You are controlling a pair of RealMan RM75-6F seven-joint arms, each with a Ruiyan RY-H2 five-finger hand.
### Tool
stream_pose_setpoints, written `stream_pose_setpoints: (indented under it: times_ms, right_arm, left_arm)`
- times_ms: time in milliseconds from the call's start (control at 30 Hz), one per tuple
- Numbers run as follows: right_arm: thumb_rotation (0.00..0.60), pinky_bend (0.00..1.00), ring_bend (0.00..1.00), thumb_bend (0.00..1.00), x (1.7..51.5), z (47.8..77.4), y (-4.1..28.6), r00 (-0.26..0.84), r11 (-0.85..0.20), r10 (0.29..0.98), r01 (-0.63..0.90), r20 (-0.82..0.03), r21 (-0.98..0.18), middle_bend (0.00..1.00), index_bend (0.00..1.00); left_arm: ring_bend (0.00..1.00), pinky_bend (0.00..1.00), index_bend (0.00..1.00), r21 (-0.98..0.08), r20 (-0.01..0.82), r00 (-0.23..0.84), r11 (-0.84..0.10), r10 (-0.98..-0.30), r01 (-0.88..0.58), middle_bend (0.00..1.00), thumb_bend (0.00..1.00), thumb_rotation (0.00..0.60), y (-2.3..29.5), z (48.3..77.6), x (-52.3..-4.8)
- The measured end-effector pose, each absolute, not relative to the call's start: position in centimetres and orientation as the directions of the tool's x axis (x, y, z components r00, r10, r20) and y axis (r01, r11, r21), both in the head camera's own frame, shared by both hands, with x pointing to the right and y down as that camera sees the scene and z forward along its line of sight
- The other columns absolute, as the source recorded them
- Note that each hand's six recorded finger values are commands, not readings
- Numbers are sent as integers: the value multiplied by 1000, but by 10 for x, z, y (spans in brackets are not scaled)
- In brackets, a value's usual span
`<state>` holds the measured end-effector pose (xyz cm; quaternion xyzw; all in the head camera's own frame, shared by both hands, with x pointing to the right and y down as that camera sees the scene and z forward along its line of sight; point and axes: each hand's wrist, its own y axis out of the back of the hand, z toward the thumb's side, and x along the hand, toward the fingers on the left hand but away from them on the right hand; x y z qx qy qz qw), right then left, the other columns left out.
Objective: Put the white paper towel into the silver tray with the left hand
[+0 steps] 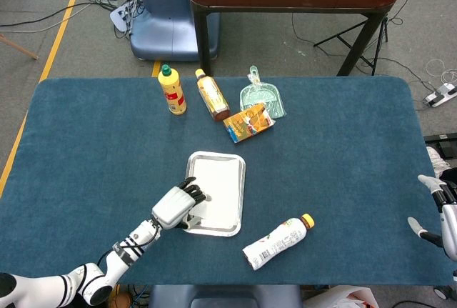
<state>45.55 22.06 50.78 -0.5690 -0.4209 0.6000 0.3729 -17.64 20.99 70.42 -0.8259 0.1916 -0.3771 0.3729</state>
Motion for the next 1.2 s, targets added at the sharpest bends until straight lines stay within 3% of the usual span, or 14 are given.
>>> stream_pose_setpoints:
  times_ms: [267,633,1200]
  right_arm:
    - [600,280,178,185,456,507,221,-73,-364,928,34,-365,-931,234,202]
    - [600,280,178,185,456,505,221,-68,-367,927,28,-368,-930,234,202]
    - [600,280,178,185,444,519,209,4,-419,908,6,-419,-908,234,202]
  left_arm:
    - [124,72,122,-756,492,628,-653,-603,-36,193,236,600,211,702,-175]
    - [123,71,122,-779,476,558,-621,-680,-91,188,229,600,197,689,-200]
    - [123,71,153,-840,476,200,-510,-857,-186,188,230,600,170,651,-336]
